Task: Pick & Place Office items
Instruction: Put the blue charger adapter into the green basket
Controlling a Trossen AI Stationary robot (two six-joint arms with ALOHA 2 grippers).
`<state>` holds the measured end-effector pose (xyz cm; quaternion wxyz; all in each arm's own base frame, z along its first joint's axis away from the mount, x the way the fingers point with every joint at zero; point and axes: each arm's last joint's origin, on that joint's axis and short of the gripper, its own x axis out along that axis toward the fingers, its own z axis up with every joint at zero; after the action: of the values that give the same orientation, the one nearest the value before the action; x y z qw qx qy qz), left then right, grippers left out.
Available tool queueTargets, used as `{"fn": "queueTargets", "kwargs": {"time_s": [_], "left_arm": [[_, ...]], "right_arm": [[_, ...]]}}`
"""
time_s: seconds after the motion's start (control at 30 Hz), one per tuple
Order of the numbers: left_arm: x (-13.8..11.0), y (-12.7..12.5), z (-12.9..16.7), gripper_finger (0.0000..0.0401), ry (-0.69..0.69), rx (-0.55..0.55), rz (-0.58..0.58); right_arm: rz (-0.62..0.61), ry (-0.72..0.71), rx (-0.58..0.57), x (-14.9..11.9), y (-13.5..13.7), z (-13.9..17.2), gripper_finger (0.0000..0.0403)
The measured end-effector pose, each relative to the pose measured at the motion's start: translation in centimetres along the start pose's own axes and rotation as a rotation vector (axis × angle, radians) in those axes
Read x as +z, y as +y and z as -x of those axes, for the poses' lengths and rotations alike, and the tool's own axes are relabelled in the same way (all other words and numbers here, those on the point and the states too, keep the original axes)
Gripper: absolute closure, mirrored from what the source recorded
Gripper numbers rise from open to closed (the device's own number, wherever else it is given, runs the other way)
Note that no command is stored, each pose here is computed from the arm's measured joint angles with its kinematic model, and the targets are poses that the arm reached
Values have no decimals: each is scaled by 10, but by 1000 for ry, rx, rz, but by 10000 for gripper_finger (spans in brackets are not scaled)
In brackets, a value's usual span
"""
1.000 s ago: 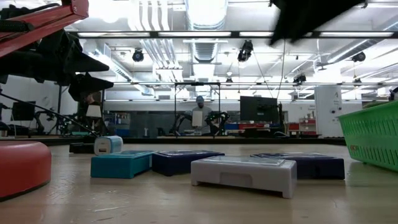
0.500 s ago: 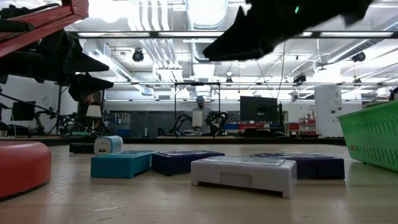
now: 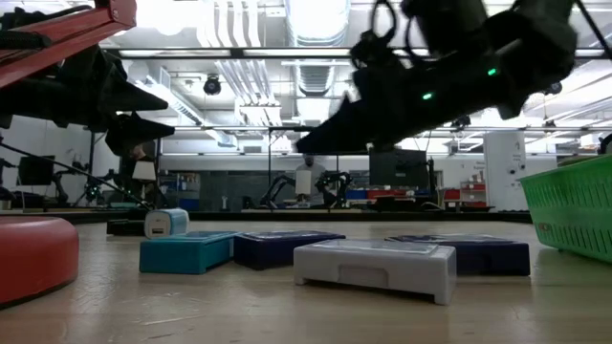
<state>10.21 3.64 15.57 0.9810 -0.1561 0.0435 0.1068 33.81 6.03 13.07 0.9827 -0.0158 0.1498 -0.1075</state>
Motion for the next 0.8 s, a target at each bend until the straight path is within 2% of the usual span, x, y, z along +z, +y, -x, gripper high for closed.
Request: {"fn": "queueTargets", "kwargs": {"time_s": [0.3,0.47,0.8], "left_arm": [[0,0,0,81,0,1,0],[0,0,0,81,3,1,1],[-1,0,-1,81,11,3,2]], "right_arm": [[36,-26,-13,-4,15,-50,160],[73,-15,26,-13,23,-74,163],[36,-60,35,-6,34,-102,163]]}}
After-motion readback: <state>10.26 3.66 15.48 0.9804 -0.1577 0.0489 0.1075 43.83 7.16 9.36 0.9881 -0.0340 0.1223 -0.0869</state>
